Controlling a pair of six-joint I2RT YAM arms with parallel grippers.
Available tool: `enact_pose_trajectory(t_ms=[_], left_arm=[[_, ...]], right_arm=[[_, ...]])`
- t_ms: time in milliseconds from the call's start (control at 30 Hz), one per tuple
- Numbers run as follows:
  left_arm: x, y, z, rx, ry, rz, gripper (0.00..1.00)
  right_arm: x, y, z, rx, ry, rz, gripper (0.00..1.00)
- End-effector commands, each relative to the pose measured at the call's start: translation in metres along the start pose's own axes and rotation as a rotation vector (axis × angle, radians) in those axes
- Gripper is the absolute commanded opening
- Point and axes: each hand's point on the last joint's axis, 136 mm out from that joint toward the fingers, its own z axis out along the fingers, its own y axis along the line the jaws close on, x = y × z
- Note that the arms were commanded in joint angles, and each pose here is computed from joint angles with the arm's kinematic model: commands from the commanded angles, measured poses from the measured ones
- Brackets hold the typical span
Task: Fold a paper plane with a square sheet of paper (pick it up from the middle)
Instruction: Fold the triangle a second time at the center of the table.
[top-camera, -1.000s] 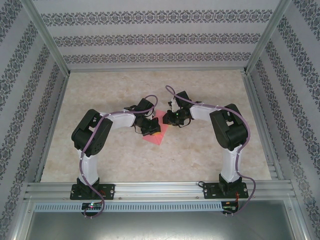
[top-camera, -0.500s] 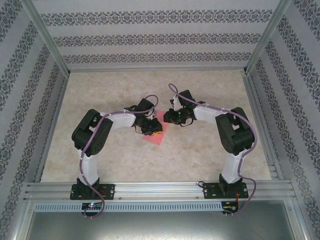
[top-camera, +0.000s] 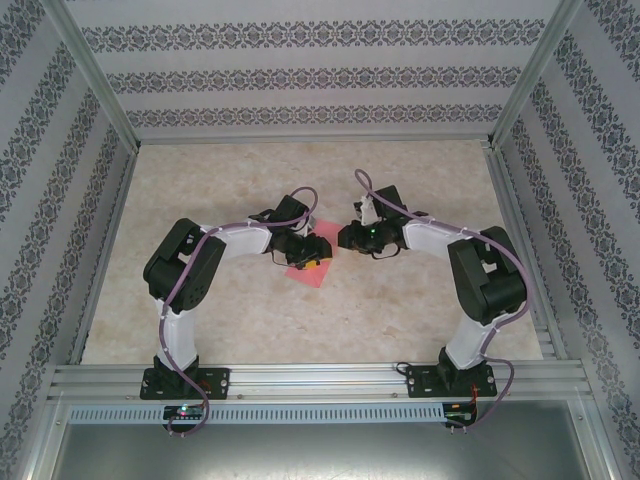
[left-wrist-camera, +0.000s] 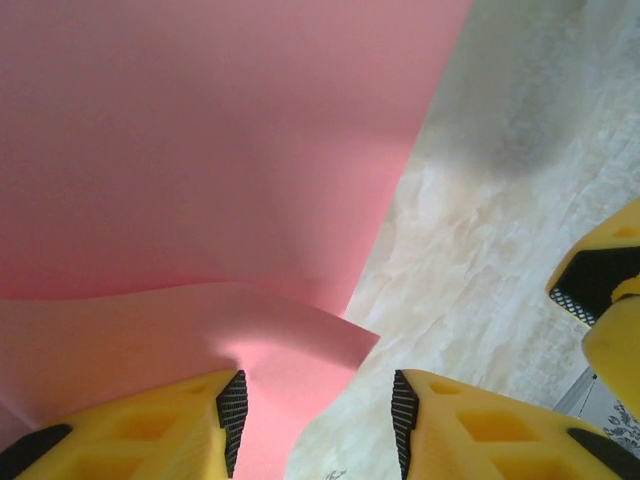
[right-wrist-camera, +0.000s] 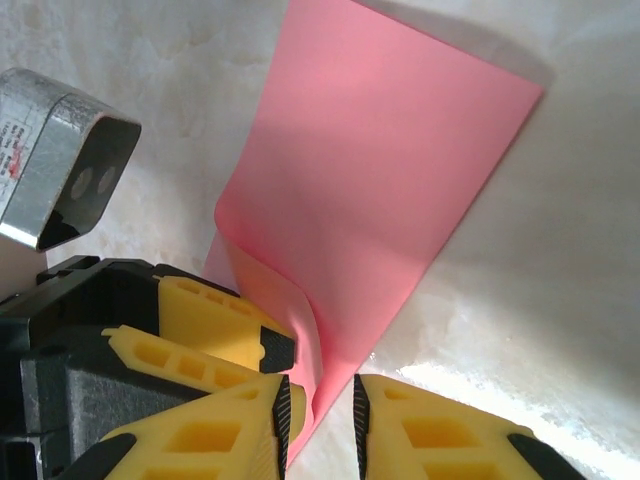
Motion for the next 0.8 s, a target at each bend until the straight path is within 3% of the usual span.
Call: enact_pose_trajectory(t_ms=[0,100,233,500,767], left_arm=[[0.006,0.026,0.011,-0.082,-0.003,-0.031,0.48],[0.006,0.025,0.010,-0.075,-0.009,-0.031,0.47],[0.006,0.024,0.008,-0.073,-0.019,-0.032,0.32],[0.007,0.026,0.005,-0.084,-0.022,-0.021,0.16],[0.009,0.030,0.007,-0.093,-0.013,-0.014,0.11]], right_arm=[[0.001,0.009,-0.007,-0.068,-0.017,0.018,0.25],[0.005,0.010,-0.007,-0.100,-0.019,0.042,0.22],[0.011,0.011,-0.004,-0.141,-0.013,0.076,0.18],[0.017,0.015,0.004,-0.177,0.000,0.101,0.13],[0.018,0.020,0.025,-0.184,0.029,0.109,0.10]])
